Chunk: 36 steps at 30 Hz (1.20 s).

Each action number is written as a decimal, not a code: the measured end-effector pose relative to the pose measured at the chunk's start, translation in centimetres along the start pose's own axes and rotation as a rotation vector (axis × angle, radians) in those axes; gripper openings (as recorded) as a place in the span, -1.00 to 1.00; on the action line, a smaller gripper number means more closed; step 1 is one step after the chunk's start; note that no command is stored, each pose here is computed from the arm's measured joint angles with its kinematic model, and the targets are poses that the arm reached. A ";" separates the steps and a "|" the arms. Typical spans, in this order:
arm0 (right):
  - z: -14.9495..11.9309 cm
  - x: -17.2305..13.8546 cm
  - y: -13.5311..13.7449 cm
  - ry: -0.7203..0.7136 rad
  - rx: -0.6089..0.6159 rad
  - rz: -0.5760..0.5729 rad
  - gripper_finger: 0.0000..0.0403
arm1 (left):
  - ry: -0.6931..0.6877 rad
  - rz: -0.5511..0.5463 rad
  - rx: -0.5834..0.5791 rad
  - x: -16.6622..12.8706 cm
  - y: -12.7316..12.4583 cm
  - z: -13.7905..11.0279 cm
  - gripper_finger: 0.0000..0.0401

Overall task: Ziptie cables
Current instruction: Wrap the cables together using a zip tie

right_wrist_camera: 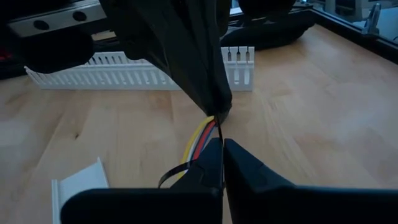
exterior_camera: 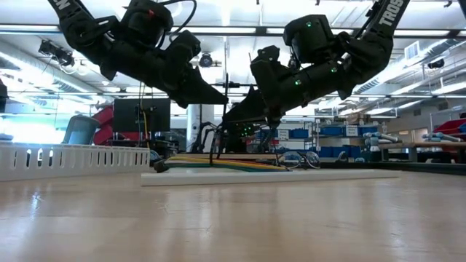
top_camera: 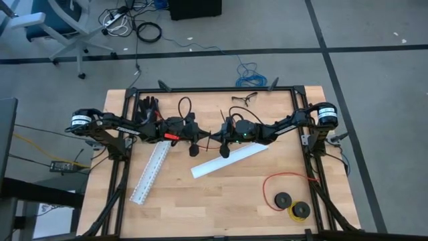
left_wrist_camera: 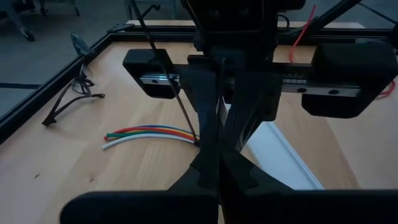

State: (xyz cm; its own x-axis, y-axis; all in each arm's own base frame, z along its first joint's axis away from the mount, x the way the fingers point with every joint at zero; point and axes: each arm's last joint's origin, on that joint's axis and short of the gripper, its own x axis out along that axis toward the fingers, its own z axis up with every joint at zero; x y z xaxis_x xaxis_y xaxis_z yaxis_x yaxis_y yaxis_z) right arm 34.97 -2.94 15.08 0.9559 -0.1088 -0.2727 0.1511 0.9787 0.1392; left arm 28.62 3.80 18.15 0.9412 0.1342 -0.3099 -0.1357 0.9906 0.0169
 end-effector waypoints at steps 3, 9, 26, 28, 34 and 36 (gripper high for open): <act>0.0 0.0 0.0 -0.001 0.000 0.000 -1.00 | -0.007 0.000 0.000 0.0 0.0 0.1 -1.00; 0.0 0.0 0.0 0.005 0.002 -0.002 -1.00 | -0.025 0.001 0.000 0.0 0.0 0.2 -1.00; -1.0 -0.1 0.6 0.096 0.019 0.000 -1.00 | -0.144 0.051 -0.005 -0.1 0.2 1.4 -1.00; -1.0 -0.1 0.8 0.099 0.017 0.006 -1.00 | -0.159 0.071 -0.007 -0.1 0.2 1.5 -1.00; -1.1 -0.1 1.0 0.095 -0.013 -0.025 -1.00 | -0.177 0.076 -0.009 -0.2 0.2 1.7 -1.00; -0.9 -0.3 0.9 0.084 -0.016 -0.056 -1.00 | -0.163 0.078 -0.008 -0.1 0.2 1.6 -1.00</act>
State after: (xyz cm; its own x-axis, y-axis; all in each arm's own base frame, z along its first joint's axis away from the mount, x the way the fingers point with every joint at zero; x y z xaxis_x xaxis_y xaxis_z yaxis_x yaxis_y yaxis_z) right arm 34.65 -1.85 14.46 0.9217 -0.1488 -0.3583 0.1987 0.9743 0.1064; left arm 28.95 4.06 19.71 0.9653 0.2138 -0.1501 -0.2122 0.9769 0.0271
